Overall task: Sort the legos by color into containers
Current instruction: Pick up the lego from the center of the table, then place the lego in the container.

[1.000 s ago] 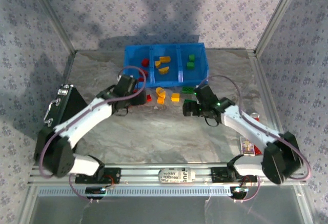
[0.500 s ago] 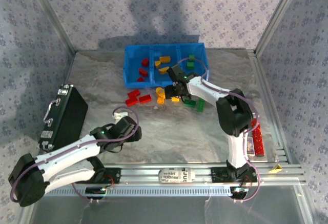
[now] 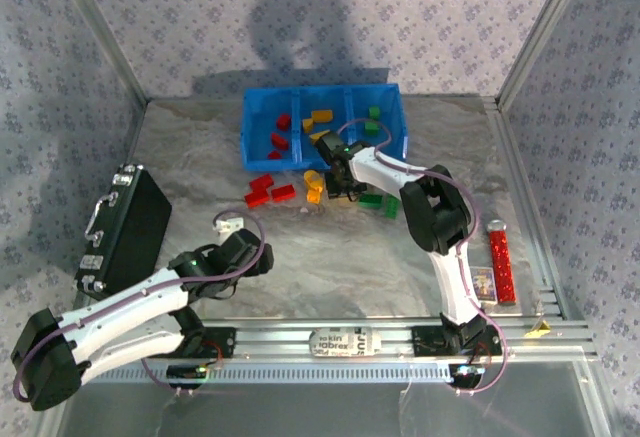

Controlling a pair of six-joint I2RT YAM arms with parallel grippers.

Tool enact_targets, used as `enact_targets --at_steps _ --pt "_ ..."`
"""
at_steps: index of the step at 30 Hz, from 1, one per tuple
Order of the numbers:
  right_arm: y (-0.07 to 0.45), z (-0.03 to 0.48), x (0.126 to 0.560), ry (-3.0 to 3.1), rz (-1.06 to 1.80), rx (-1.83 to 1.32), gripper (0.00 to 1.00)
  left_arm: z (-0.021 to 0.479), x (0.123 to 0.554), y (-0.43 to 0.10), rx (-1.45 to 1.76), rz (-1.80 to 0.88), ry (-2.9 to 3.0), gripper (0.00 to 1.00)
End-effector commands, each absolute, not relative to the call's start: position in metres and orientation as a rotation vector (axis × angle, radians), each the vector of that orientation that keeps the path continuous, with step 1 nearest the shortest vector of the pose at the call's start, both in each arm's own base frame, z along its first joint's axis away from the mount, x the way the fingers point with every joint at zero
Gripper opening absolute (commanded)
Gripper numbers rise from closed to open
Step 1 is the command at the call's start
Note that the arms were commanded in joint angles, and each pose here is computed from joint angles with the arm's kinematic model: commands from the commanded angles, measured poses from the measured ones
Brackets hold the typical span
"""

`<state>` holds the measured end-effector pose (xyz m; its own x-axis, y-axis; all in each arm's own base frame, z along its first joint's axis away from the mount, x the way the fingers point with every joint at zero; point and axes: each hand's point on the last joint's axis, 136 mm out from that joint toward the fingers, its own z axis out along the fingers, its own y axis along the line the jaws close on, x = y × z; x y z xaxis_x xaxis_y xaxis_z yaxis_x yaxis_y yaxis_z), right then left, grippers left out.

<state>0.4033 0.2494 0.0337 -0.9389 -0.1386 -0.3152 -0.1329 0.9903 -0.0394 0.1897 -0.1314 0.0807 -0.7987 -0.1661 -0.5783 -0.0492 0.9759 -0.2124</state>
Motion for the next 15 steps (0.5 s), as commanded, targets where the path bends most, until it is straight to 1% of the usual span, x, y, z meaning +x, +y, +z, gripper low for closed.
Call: enact_targets --at_steps 1,7,10,12,13,14,15 --pt "0.245 0.055 0.4 2.766 -0.098 -0.21 0.38 0.089 0.192 -0.128 -0.159 -0.235 2.461 0.91" --pt "0.256 0.127 0.417 2.615 -0.033 -0.249 0.38 0.097 0.193 -0.129 -0.162 -0.261 2.439 0.91" --pt "0.267 0.153 0.44 2.566 0.022 -0.267 0.38 0.102 0.194 -0.13 -0.154 -0.262 2.435 0.91" --pt "0.274 0.158 0.46 2.563 0.039 -0.275 0.39 0.106 0.195 -0.133 -0.149 -0.269 2.434 0.9" --pt "0.275 0.156 0.47 2.566 0.047 -0.272 0.41 0.107 0.196 -0.134 -0.148 -0.273 2.434 0.9" --pt "0.273 0.156 0.48 2.572 0.034 -0.252 0.46 0.108 0.196 -0.135 -0.145 -0.275 2.437 0.9" --pt "0.272 0.157 0.487 2.577 0.025 -0.247 0.6 0.11 0.196 -0.136 -0.141 -0.278 2.439 0.9"
